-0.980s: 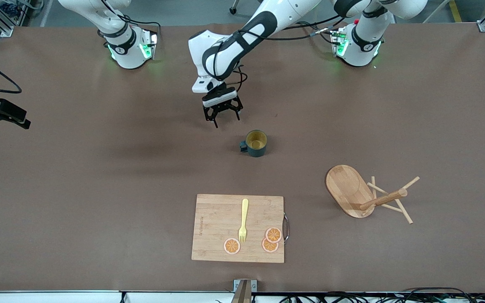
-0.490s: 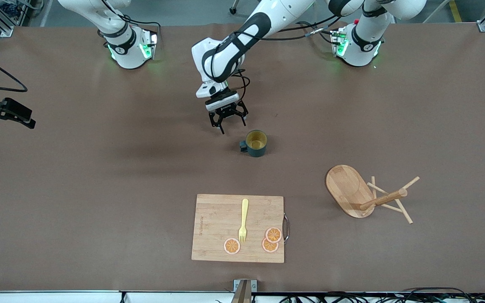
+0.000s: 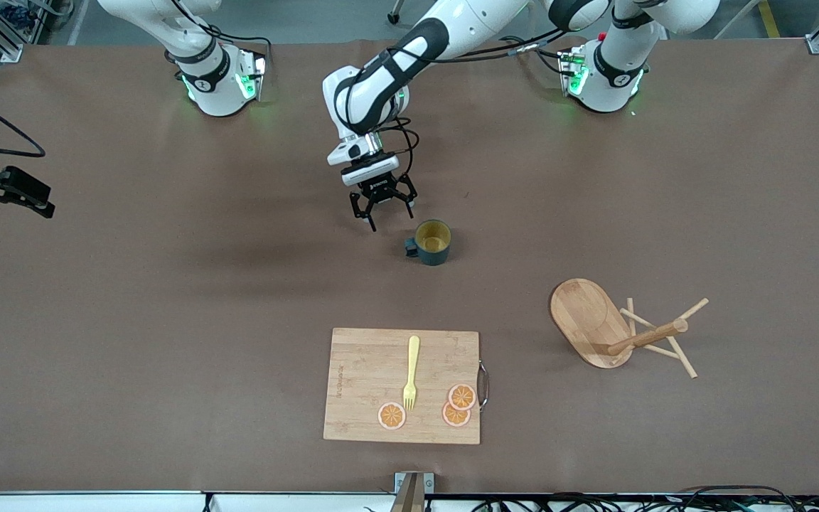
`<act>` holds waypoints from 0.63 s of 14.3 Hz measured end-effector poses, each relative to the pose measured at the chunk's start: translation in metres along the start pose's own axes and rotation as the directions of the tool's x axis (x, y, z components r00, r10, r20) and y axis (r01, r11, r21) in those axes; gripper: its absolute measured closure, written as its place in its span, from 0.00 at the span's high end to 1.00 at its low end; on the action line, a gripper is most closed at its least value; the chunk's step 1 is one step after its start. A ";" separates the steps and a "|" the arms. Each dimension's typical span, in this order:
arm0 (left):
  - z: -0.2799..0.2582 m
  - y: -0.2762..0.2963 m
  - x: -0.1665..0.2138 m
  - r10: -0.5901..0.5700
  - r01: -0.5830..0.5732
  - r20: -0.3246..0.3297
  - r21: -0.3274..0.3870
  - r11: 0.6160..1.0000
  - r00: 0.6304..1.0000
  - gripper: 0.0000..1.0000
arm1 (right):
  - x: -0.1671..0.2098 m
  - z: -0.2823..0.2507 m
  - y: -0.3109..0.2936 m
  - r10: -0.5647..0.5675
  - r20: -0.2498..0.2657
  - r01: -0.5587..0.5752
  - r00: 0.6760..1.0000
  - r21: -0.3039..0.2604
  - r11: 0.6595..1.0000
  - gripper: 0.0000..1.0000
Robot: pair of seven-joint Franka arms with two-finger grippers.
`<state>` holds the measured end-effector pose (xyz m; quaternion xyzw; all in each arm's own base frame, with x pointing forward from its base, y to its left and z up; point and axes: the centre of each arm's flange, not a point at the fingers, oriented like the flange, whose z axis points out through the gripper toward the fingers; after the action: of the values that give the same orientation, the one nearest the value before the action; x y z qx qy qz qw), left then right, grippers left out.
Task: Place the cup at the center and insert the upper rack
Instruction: 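Lower the open left gripper beside the mug handle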
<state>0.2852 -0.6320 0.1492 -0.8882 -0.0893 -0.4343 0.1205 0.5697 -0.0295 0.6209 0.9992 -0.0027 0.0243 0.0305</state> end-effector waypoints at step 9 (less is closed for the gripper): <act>0.019 0.012 -0.019 -0.012 0.004 -0.191 -0.042 0.999 0.982 1.00 | 0.000 0.000 0.003 0.016 -0.003 -0.016 1.000 0.036 0.999 1.00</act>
<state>0.2907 -0.6389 0.1212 -0.8444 -0.0717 -0.5197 0.1083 0.5698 -0.0326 0.6209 0.9995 -0.0102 0.0264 0.0122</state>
